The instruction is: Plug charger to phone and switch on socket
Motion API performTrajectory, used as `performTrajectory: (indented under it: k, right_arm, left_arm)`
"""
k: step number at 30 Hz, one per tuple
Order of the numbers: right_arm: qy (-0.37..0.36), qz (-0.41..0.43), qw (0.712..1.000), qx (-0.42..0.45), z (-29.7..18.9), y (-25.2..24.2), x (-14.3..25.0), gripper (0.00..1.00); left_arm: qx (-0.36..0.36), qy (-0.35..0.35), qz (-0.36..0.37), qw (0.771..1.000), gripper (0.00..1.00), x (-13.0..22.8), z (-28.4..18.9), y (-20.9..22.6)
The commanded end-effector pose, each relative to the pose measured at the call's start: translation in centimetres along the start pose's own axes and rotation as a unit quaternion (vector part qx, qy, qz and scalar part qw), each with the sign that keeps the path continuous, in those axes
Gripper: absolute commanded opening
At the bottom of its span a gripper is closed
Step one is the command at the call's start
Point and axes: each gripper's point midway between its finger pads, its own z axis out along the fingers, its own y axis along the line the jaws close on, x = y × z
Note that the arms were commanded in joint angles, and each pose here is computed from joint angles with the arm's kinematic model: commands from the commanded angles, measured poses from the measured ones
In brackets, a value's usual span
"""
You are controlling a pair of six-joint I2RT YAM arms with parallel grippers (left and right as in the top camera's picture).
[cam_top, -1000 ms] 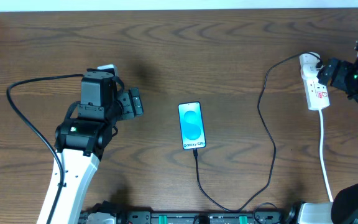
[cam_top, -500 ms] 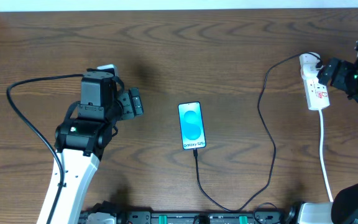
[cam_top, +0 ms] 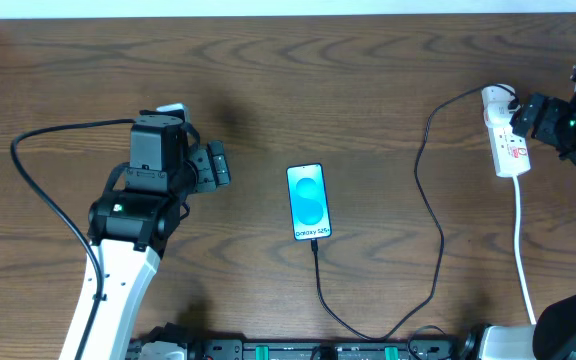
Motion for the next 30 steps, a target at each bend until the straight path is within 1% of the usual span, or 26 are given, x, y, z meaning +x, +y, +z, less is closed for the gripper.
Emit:
performTrajectory:
  k: [1, 5, 11, 14, 17, 22, 27, 30]
  right_arm:
    - [-0.004, 0.004, 1.000, 0.005, -0.3, -0.1, -0.1, 0.99]
    - [-0.004, 0.004, 1.000, 0.005, -0.3, -0.1, -0.1, 0.99]
    - [-0.004, 0.004, 1.000, 0.005, -0.3, -0.1, -0.1, 0.99]
    - [-0.004, 0.004, 1.000, 0.005, -0.3, -0.1, -0.1, 0.99]
    - [-0.004, 0.004, 1.000, 0.005, -0.3, -0.1, -0.1, 0.99]
    - [-0.004, 0.004, 1.000, 0.005, -0.3, -0.1, -0.1, 0.99]
    - [-0.004, 0.004, 1.000, 0.005, -0.3, -0.1, -0.1, 0.99]
    - [-0.004, 0.004, 1.000, 0.005, -0.3, -0.1, -0.1, 0.99]
  left_arm:
    - [-0.006, -0.005, 0.006, 1.000, 0.93, 0.7, -0.5, 0.5]
    - [-0.005, -0.009, 0.006, 1.000, 0.93, 2.3, -1.0, 1.0]
    - [-0.001, -0.021, 0.005, 1.000, 0.93, 5.7, -1.2, 2.1]
    - [0.009, -0.067, 0.002, 0.998, 0.93, 5.9, -1.0, 2.3]
    - [0.029, -0.135, -0.003, 0.990, 0.93, 5.1, -0.9, 2.0]
    - [0.058, -0.268, -0.015, 0.962, 0.93, 3.3, -1.9, 2.0]
    - [0.071, -0.383, -0.033, 0.921, 0.93, 2.4, -3.7, 2.6]
    - [0.070, -0.436, -0.047, 0.896, 0.93, 2.4, -4.6, 3.4]
